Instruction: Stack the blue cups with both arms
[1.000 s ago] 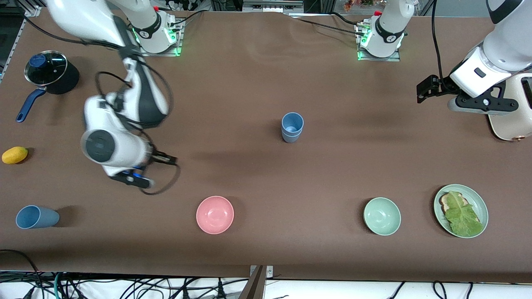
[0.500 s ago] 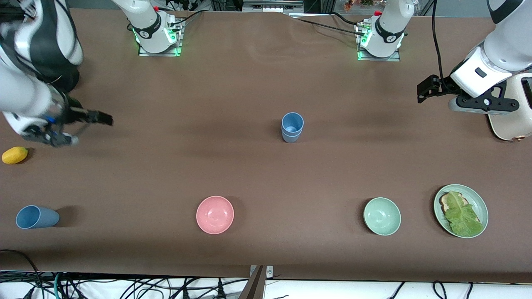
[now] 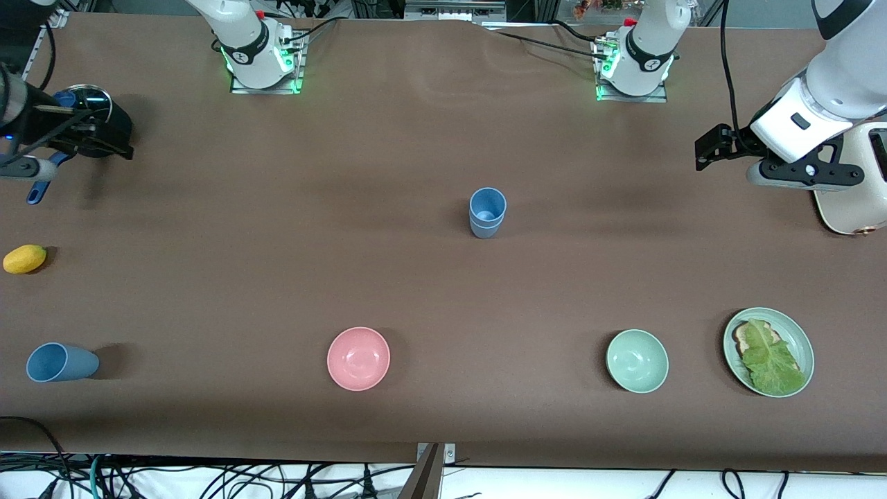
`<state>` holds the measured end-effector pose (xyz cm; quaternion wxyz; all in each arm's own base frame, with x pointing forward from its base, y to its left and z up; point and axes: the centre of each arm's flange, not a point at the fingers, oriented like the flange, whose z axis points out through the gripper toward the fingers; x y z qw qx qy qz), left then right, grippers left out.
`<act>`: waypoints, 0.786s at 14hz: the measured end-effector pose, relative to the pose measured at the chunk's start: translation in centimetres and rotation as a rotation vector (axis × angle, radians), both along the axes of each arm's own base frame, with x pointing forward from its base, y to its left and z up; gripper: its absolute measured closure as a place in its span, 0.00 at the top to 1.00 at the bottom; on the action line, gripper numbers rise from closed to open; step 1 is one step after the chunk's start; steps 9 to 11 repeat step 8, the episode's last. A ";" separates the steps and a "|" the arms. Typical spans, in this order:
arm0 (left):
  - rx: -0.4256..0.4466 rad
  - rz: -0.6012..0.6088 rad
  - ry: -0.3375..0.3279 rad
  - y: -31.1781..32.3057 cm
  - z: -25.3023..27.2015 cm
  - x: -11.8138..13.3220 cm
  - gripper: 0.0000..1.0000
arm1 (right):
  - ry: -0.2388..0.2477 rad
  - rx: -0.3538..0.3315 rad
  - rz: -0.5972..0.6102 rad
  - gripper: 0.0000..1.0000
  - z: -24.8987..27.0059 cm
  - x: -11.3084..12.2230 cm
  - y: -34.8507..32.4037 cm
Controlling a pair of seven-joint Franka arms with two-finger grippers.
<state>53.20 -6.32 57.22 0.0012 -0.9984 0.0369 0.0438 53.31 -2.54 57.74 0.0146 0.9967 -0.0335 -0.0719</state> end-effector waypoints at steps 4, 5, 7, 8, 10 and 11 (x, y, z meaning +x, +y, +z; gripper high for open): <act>0.000 0.000 0.000 0.0 0.0 0.0 1.00 | -0.018 0.047 -0.024 1.00 0.7 0.1 -0.6; 0.000 0.000 0.001 0.0 0.0 0.0 1.00 | -0.020 0.047 -0.023 1.00 0.9 0.1 -0.6; 0.000 0.000 0.001 0.0 0.0 0.0 1.00 | -0.018 0.054 -0.023 1.00 0.9 0.0 -0.4; 0.000 0.000 0.001 0.0 0.0 0.0 1.00 | -0.017 0.058 -0.022 1.00 0.9 0.0 -0.3; 0.000 0.000 0.001 0.0 0.0 0.0 1.00 | -0.017 0.058 -0.022 1.00 0.9 0.0 -0.3; 0.000 0.000 0.001 0.0 0.0 0.0 1.00 | -0.017 0.058 -0.022 1.00 0.9 0.0 -0.3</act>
